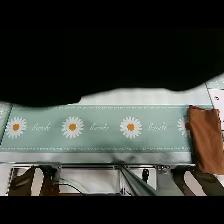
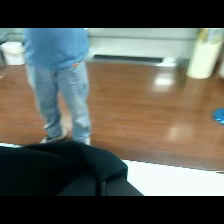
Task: Fold the shirts.
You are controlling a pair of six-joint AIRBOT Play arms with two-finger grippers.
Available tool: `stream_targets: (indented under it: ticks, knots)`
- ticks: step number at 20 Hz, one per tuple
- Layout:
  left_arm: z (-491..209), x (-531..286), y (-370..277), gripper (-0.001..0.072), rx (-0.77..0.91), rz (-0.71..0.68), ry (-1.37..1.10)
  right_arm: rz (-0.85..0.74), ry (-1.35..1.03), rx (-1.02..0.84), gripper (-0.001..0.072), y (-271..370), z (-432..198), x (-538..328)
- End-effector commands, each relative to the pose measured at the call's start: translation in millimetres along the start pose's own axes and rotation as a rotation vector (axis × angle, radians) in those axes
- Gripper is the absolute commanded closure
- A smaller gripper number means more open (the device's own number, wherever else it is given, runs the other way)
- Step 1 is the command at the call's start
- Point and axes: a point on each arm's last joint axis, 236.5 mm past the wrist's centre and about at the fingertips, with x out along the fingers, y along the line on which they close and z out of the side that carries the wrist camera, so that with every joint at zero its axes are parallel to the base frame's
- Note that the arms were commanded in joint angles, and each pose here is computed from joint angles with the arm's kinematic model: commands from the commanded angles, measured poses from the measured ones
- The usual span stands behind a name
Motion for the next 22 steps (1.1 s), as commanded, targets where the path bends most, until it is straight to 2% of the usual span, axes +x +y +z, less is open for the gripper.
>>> stream_targets:
  ticks: [1, 4, 7, 14, 20, 22]
  knots:
    - [6.0, -44.1, 12.6, 0.0689, 0.067, 0.053, -0.014, -0.066, 0.023, 0.003, 0.0685, -0.4, -15.8, -39.5]
    - [-29.8, -30.5, 20.9, 0.0689, 0.038, 0.039, 0.111, -0.055, 0.104, 0.041, 0.0686, -1.7, -40.0, -28.7]
    - [-94.2, 2.5, 22.0, 0.0689, -0.011, 0.023, 0.299, -0.037, 0.27, 0.096, 0.0686, -11.3, -87.6, 8.2]
    - [-327.6, 114.0, -27.6, 0.0689, -0.251, -0.178, 0.801, 0.157, 0.531, 0.321, 0.0686, -16.8, -216.1, 159.0]
    - [-486.0, 215.7, -45.4, 0.0689, -0.326, -0.134, 0.986, 0.164, 0.703, 0.479, 0.0686, -50.6, -329.8, 304.8]
    - [-525.9, 243.3, -50.4, 0.0689, -0.398, -0.107, 1.035, 0.153, 0.716, 0.53, 0.0686, -65.4, -353.0, 351.4]
